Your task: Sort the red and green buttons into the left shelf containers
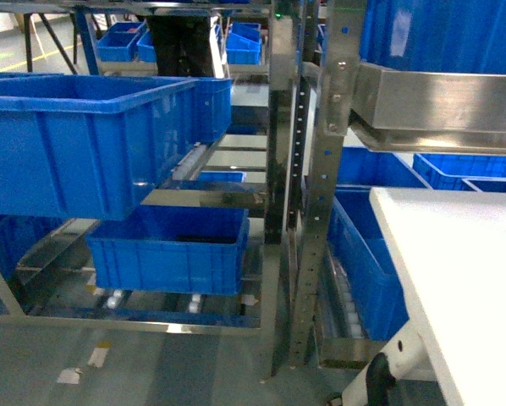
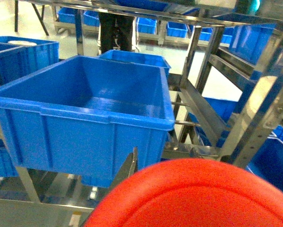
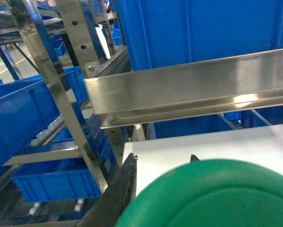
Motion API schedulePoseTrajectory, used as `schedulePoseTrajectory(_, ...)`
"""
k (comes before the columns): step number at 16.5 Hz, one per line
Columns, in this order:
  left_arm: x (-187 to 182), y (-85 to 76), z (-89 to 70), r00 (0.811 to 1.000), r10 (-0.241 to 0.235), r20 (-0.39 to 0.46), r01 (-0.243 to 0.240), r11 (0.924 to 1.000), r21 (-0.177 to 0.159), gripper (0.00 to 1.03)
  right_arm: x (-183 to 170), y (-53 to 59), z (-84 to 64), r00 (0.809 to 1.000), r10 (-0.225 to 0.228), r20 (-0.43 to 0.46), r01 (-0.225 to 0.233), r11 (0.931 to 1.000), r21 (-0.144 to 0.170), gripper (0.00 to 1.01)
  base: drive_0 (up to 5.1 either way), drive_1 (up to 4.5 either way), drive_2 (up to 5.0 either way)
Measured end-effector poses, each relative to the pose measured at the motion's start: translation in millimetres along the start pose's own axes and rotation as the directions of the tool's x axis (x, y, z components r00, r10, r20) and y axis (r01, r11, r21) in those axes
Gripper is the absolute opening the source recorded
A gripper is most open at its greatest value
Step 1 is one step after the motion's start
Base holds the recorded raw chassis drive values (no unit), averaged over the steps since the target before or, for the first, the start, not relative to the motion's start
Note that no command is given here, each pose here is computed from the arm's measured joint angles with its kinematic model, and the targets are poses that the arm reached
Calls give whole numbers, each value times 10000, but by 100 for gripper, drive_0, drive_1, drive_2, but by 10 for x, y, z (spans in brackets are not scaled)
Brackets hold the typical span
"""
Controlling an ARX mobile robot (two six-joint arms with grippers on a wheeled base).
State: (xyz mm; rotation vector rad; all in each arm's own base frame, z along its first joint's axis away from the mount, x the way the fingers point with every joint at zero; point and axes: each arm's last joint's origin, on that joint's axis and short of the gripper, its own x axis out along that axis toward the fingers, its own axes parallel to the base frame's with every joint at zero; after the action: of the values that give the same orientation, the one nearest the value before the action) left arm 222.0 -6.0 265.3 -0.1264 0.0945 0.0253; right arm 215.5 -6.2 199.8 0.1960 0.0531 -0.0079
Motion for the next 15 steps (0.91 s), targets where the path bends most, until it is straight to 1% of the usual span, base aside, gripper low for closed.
schedulePoseTrajectory(15, -1, 0, 1, 10000, -9, 7, 9, 10000, 0, 26, 0, -1, -4, 10000, -8, -41, 8, 10000, 1, 26, -509, 237, 237)
